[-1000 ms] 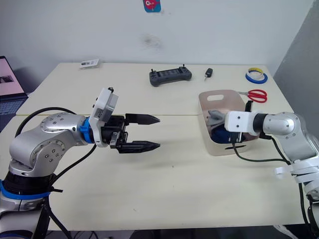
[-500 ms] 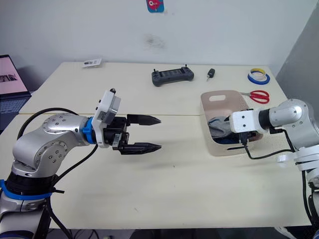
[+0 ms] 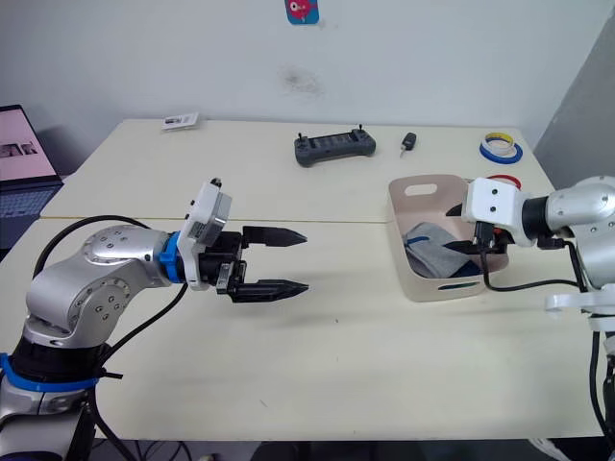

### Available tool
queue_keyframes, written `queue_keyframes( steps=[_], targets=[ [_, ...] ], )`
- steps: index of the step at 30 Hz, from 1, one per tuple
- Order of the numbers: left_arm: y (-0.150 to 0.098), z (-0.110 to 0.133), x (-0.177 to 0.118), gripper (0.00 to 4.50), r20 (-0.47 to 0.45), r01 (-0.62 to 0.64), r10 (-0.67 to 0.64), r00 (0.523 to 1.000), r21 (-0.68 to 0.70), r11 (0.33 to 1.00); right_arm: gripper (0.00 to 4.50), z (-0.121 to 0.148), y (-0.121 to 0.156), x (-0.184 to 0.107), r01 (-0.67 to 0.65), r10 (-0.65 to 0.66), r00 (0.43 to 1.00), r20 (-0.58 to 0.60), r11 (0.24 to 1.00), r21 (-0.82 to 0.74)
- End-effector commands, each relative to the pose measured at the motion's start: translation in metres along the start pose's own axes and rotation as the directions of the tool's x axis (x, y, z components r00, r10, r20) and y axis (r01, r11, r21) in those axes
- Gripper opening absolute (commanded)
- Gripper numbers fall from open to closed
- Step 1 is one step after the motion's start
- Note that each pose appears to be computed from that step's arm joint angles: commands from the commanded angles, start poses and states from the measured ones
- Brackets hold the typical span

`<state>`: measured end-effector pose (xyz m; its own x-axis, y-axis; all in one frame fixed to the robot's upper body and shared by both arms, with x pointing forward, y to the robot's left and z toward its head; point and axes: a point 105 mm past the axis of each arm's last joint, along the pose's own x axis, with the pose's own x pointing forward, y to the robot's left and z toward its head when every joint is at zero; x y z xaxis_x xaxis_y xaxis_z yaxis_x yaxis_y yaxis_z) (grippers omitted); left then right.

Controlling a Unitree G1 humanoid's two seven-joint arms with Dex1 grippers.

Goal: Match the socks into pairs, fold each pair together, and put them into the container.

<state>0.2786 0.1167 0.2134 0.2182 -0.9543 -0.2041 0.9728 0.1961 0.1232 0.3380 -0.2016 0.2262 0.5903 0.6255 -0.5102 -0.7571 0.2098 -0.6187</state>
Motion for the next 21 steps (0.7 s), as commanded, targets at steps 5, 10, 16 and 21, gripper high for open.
queue_keyframes(
  steps=[5, 10, 16, 21],
  targets=[
    [0.035, -0.048, -0.089, 4.50, -0.193, -0.418, 0.426, 0.884, 0.081, 0.905, 3.82, 0.017, 0.005, -0.051, 0.258, -0.285, 0.947, 0.151, 0.950, 0.175],
    [0.024, -0.104, -0.161, 4.50, -0.391, -0.634, 0.613, 0.686, 0.092, 0.768, 4.48, 0.001, 0.039, -0.072, 0.323, -0.357, 0.929, 0.095, 0.910, 0.262],
    [0.005, -0.142, -0.202, 4.50, -0.476, -0.752, 0.695, 0.538, 0.101, 0.651, 4.48, -0.032, 0.081, -0.081, 0.322, -0.332, 0.943, -0.029, 0.884, 0.337],
    [-0.008, -0.154, -0.211, 4.50, -0.484, -0.798, 0.722, 0.495, 0.075, 0.598, 4.48, -0.053, 0.101, -0.082, 0.377, -0.363, 0.925, -0.110, 0.852, 0.364]
  ],
)
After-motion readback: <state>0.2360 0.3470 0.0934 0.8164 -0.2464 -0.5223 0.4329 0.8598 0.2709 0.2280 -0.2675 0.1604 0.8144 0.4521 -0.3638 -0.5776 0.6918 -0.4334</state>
